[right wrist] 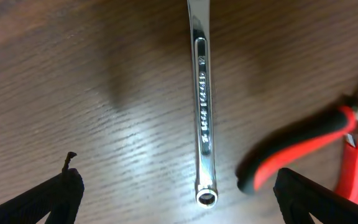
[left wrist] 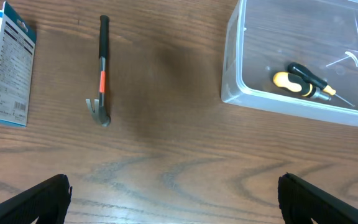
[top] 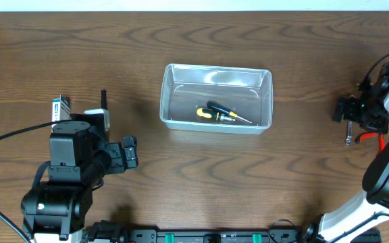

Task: Pack container
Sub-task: 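Move the right gripper to the silver wrench and grasp it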

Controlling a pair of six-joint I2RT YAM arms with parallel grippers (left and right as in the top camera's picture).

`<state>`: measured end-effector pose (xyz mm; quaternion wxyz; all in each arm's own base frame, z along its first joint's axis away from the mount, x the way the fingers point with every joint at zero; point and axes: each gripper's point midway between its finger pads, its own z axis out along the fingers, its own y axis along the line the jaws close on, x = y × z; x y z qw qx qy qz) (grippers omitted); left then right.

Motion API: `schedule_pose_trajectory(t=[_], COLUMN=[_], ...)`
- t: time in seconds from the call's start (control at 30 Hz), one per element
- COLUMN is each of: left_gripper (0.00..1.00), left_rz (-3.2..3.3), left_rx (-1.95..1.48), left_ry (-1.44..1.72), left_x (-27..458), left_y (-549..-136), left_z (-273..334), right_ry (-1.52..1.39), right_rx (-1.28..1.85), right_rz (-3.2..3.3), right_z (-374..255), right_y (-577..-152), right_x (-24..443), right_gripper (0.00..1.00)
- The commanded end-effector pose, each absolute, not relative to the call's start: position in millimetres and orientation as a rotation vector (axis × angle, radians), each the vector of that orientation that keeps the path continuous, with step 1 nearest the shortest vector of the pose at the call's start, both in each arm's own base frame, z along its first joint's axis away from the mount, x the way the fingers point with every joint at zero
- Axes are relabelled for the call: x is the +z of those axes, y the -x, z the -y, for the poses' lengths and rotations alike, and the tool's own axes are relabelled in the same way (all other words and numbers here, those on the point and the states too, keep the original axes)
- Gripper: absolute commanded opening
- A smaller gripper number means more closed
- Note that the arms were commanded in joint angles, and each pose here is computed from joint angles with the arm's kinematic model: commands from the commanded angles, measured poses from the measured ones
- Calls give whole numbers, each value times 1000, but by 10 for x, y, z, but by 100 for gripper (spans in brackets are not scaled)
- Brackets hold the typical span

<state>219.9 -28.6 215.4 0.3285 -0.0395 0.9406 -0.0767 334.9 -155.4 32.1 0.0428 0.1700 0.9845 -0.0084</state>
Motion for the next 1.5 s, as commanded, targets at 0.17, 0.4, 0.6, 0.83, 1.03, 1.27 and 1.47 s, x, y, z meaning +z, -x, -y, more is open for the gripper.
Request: schedule_pose_trajectory(t=[0.17,0.4,0.6,0.83,1.03,1.27,1.47], left_gripper=[98,98,98,98,98,98,98], left_rz=[-2442,-2442,-2442,-2442,-2442,-2442,-2442], left_rx=[-198,-198,-197,-197,-197,-197,-197], left_ry=[115,115,115,115,115,115,115], left_x=[2227,2227,2227,2227,2227,2227,2227], left_y=[-2209,-2209,-2209,-2209,-2209,-2209,-2209], left_z=[277,277,277,277,277,277,277], right_ry=[-519,-523,-522,-524,-525,-526,-542], right_rx=[55,66,63,65,66,67,67], right_rz=[-3095,-3120,-3114,-3118,-3119,-3121,-3118], right_z=[1498,1496,1503,1498,1497,1494,1492], right_y=[-3272,-3265,-3280,-3271,-3269,-3263,-3264], right_x=[-36,-200,-206,-207,-207,-205,-205], right_gripper=[99,99,80,49,35,25,11])
